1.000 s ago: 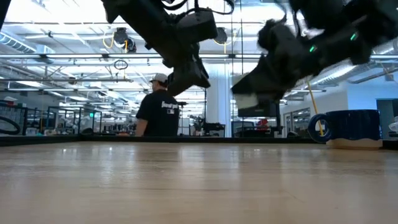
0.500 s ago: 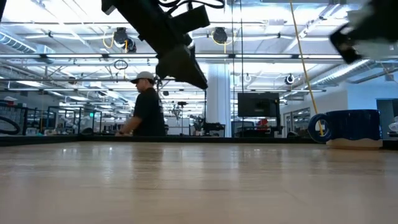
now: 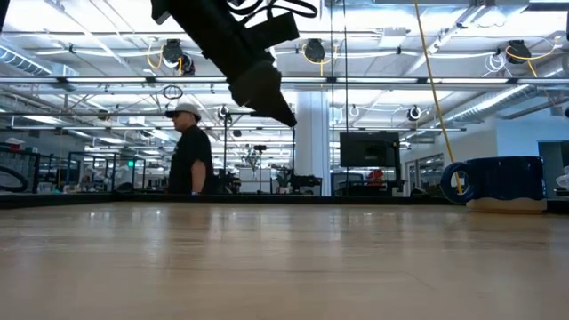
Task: Pick and place Stevia / Truvia into bins
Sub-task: Put the stevia packet into the transparent container
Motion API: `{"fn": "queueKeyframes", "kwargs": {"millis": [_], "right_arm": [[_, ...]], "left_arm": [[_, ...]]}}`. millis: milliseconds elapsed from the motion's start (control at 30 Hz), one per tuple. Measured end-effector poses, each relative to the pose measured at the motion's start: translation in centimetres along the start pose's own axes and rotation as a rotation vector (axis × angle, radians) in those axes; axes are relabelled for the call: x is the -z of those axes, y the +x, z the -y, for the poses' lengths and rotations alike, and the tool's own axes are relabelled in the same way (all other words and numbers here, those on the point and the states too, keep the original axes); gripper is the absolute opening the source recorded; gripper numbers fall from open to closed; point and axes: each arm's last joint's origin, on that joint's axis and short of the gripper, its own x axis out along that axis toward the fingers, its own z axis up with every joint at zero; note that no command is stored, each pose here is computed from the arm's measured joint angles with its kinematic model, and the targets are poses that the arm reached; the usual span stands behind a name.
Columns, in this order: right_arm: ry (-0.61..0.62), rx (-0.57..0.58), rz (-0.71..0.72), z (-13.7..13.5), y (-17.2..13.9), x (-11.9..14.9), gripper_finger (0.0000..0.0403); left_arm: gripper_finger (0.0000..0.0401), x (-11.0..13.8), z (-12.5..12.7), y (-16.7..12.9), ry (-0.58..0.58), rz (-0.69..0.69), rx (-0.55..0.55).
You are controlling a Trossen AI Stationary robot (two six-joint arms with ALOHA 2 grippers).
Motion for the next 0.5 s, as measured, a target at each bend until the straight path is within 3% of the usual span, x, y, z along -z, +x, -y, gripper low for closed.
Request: {"fn": "queueKeyframes", "kwargs": {"millis": [300, 500], "right_arm": [[0.005, 0.006, -0.001, 0.1, 0.0, 0.0, 0.0068], [-0.054, -0.052, 0.034, 0.1, -1.4, -0.7, 0.0093]], "left_arm": [[0.0129, -0.7, -0.7, 0.3, 0.017, 0.079, -0.004], [0.0129, -0.6, -0.8, -0.1, 0.144, 0.032, -0.123]]}}
